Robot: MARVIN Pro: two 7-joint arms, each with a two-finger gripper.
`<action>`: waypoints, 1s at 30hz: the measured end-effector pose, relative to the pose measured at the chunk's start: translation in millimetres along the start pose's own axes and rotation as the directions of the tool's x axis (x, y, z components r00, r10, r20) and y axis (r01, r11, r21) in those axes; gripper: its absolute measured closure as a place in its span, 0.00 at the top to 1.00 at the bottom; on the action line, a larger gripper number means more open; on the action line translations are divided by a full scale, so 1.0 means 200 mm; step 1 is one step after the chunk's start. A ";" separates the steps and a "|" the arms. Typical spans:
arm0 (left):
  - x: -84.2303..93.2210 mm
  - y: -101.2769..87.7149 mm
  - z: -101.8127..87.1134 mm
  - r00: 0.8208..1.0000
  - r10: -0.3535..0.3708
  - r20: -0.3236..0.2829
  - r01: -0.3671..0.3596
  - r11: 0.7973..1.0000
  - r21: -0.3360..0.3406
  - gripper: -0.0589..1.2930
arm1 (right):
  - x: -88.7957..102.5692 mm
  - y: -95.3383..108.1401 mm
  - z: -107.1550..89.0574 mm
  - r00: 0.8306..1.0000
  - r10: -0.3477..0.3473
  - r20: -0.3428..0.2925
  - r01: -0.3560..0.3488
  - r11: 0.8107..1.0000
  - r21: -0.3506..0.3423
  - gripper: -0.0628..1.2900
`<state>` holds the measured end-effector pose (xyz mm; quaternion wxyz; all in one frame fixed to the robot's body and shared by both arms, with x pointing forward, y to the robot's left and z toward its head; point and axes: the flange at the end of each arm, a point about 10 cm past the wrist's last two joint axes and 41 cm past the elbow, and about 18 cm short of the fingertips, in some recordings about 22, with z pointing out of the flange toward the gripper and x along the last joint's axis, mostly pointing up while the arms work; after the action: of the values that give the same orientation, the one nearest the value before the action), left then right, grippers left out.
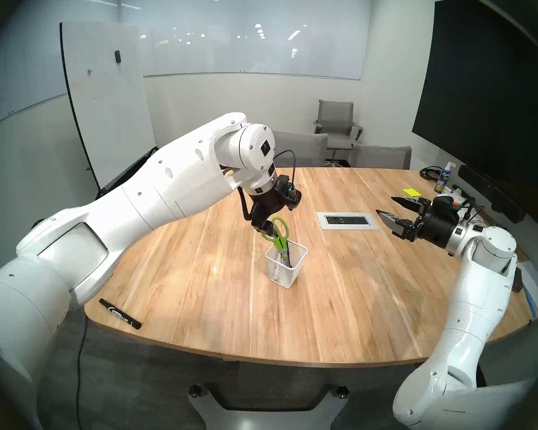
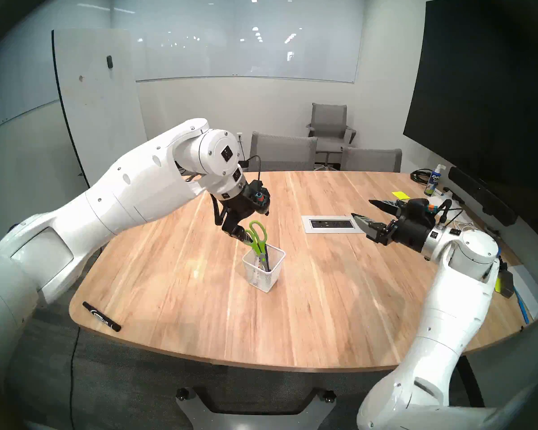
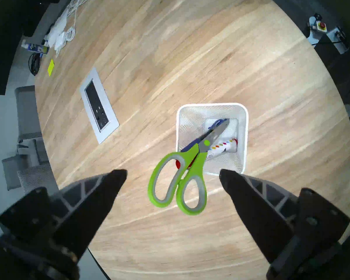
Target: Place the pen, the marker, and the scissors into the pen holder
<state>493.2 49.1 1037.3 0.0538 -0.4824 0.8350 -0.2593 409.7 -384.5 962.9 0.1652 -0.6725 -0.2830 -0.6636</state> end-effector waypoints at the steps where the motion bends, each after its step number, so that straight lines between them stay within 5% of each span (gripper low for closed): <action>1: 0.00 -0.01 -0.02 1.000 -0.013 -0.006 0.013 1.000 0.013 0.94 | 0.00 0.00 0.00 1.000 0.000 0.000 0.000 1.000 0.000 0.95; 9: -0.04 -0.03 -0.13 0.993 -0.105 -0.057 0.110 0.990 0.090 0.94 | 0.00 0.00 0.00 1.000 0.000 0.000 0.000 1.000 0.000 0.95; 16: -0.11 0.05 -0.19 0.969 -0.212 -0.124 0.227 0.967 0.120 0.94 | 0.00 0.00 0.00 1.000 0.000 0.000 0.000 1.000 0.000 0.95; 30: -0.32 0.28 -0.37 0.872 -0.438 -0.219 0.469 0.875 0.118 0.94 | 0.00 0.00 0.00 1.000 0.000 0.000 0.000 1.000 0.000 0.95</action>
<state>458.0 152.3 1063.8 -0.0464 -0.6326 0.6746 -0.3776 409.8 -384.4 962.8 0.1653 -0.6726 -0.2831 -0.6635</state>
